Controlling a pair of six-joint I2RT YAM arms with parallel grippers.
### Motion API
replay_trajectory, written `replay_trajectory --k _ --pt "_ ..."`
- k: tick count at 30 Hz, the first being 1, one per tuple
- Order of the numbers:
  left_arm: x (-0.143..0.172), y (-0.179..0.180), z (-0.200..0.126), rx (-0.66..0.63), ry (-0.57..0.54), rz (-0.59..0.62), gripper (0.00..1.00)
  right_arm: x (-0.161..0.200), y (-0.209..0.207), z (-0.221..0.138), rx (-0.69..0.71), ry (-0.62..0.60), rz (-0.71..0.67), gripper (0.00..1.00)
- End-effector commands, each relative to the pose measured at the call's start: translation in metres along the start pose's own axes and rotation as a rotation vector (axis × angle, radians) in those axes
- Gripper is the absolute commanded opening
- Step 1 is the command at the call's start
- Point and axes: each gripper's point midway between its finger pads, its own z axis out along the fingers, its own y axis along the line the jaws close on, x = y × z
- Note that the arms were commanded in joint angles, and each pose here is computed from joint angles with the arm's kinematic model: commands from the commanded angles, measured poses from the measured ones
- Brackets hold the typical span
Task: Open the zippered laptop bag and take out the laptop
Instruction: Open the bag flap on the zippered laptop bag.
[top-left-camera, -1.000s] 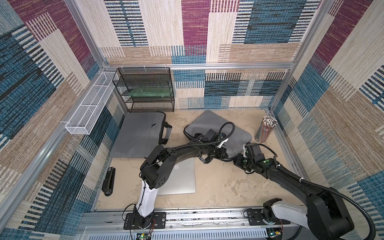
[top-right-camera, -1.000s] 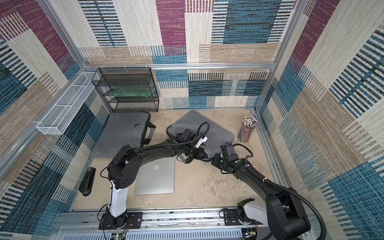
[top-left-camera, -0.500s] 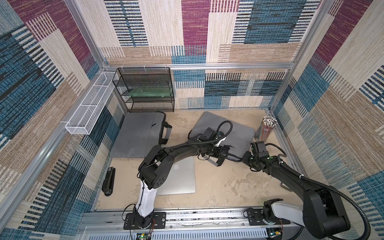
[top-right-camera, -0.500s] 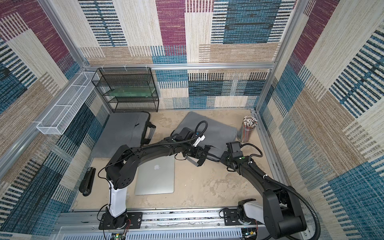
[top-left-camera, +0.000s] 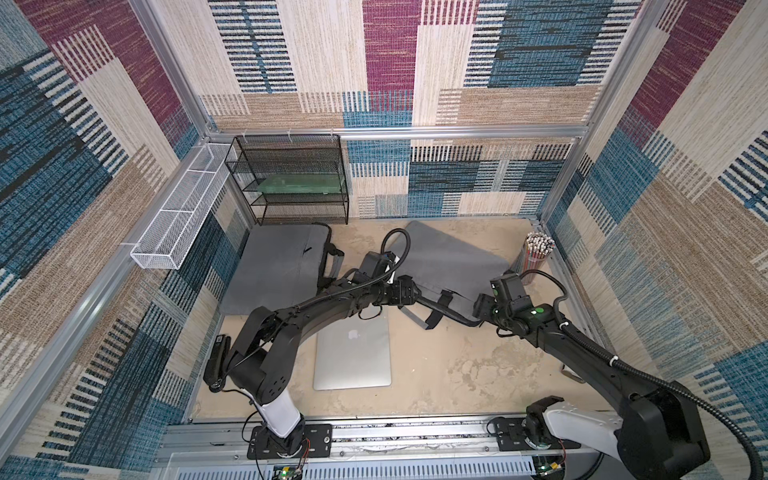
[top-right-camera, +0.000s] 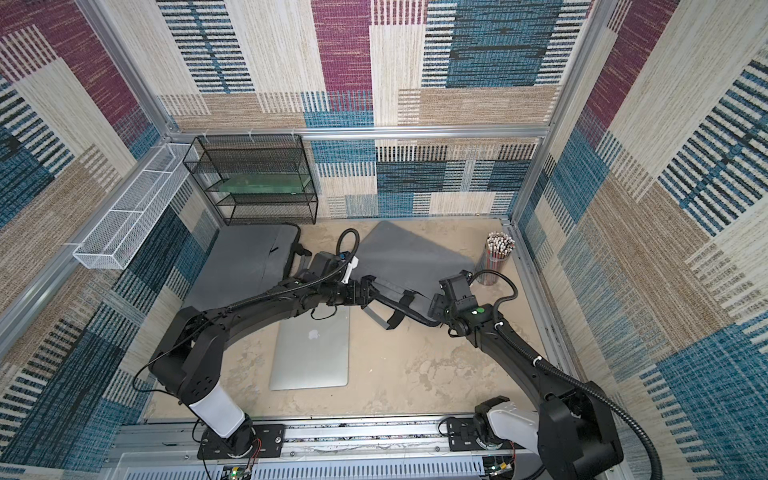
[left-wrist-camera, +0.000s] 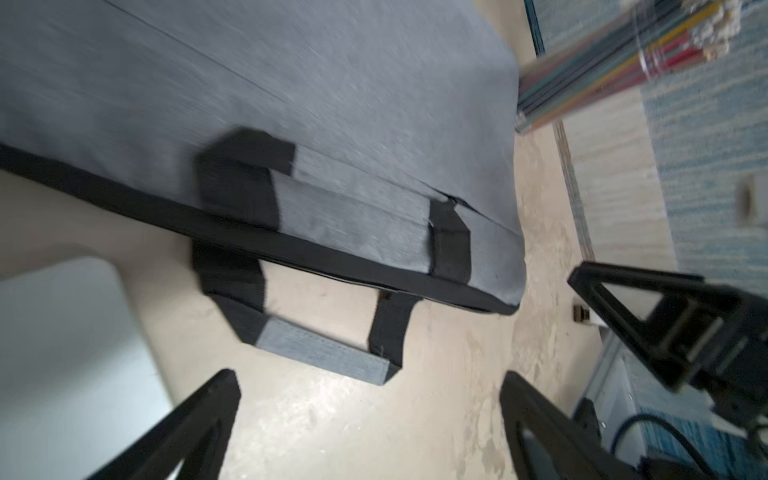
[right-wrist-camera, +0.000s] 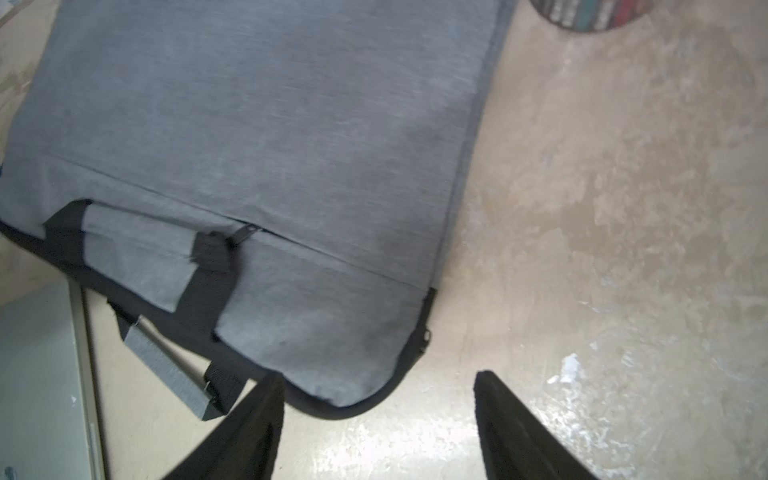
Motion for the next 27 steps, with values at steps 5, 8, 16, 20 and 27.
replay_trajectory --k 5,8,16,20,27 --pt "-0.026 0.045 -0.054 -0.225 -0.213 -0.087 0.99 -0.004 0.055 0.004 0.057 -0.027 -0.306 0.85" --pt "-0.027 0.06 -0.073 -0.264 -0.274 -0.14 0.99 0.003 0.075 0.017 0.137 -0.017 -0.445 0.92" --pt "-0.022 0.085 -0.098 -0.327 -0.328 -0.213 0.99 0.026 0.102 0.063 0.413 -0.001 -0.752 0.95" --pt "-0.016 0.094 -0.096 -0.33 -0.316 -0.247 0.99 0.031 0.108 0.08 0.478 0.001 -0.806 0.95" --pt "-0.009 0.101 -0.092 -0.327 -0.291 -0.272 0.99 0.026 0.12 0.08 0.421 -0.01 -0.791 0.96"
